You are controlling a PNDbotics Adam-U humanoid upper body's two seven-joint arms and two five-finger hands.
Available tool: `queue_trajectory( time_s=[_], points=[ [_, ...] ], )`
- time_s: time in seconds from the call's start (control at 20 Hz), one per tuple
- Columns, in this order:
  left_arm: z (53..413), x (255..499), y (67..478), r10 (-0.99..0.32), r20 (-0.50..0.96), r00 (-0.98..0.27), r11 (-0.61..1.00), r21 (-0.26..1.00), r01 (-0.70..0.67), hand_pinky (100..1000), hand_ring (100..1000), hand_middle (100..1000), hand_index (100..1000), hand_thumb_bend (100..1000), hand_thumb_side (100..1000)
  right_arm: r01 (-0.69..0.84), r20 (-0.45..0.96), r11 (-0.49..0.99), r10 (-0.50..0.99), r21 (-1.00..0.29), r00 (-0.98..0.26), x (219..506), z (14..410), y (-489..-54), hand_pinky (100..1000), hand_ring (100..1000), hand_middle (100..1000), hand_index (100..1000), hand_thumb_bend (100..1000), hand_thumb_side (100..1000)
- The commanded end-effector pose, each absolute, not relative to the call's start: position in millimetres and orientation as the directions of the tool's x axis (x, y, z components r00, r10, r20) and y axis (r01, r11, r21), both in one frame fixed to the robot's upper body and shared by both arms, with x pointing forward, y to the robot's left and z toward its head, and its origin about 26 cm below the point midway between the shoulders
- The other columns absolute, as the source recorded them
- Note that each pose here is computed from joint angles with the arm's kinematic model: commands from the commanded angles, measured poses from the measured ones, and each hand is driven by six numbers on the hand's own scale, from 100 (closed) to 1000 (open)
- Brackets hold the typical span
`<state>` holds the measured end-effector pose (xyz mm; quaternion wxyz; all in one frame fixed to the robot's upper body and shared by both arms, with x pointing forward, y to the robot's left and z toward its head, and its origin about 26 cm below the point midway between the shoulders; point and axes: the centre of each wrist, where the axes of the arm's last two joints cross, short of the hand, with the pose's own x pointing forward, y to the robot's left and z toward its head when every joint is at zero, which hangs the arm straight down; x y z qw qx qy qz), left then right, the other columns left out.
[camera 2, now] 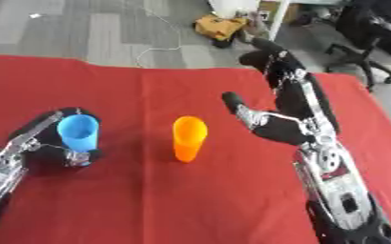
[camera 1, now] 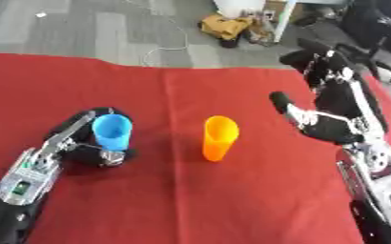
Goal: Pour the contents of one cup into another cup.
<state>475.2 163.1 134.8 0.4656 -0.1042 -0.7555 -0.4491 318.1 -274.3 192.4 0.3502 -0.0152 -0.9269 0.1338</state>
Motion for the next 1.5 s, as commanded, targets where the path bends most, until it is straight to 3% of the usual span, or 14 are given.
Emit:
queue_trajectory(
  time_s=[0.05, 0.3, 0.85, 1.1, 1.5],
  points=[
    [136, 476, 164, -0.261, 0.803, -0.536, 0.593, 0.572, 0.567, 382, 541, 491, 674, 380, 100, -0.064, 0.617, 0.962, 0.118, -0.265, -0.778, 315, 202, -275, 961, 808, 681, 877, 454, 100],
    [139, 476, 169, -0.266, 0.798, -0.541, 0.669, 0.557, 0.493, 345, 510, 466, 649, 298, 100, -0.059, 0.615, 0.963, 0.12, -0.263, -0.779, 315, 203, -276, 959, 806, 680, 877, 454, 100],
    [173, 464, 212, -0.307, 0.722, -0.62, 0.783, 0.562, 0.267, 350, 513, 467, 646, 329, 100, 0.122, 0.663, 0.964, 0.25, -0.234, -0.706, 309, 179, -312, 931, 778, 641, 864, 488, 100],
    [188, 455, 213, -0.255, 0.723, -0.643, 0.812, 0.521, 0.264, 362, 516, 468, 646, 326, 100, 0.173, 0.739, 0.953, 0.301, -0.247, -0.603, 318, 148, -329, 921, 769, 633, 863, 479, 100],
    [203, 440, 201, -0.173, 0.712, -0.68, 0.815, 0.491, 0.307, 389, 518, 469, 647, 332, 100, 0.116, 0.811, 0.949, 0.311, -0.293, -0.496, 338, 110, -333, 898, 753, 624, 858, 474, 100]
  ],
)
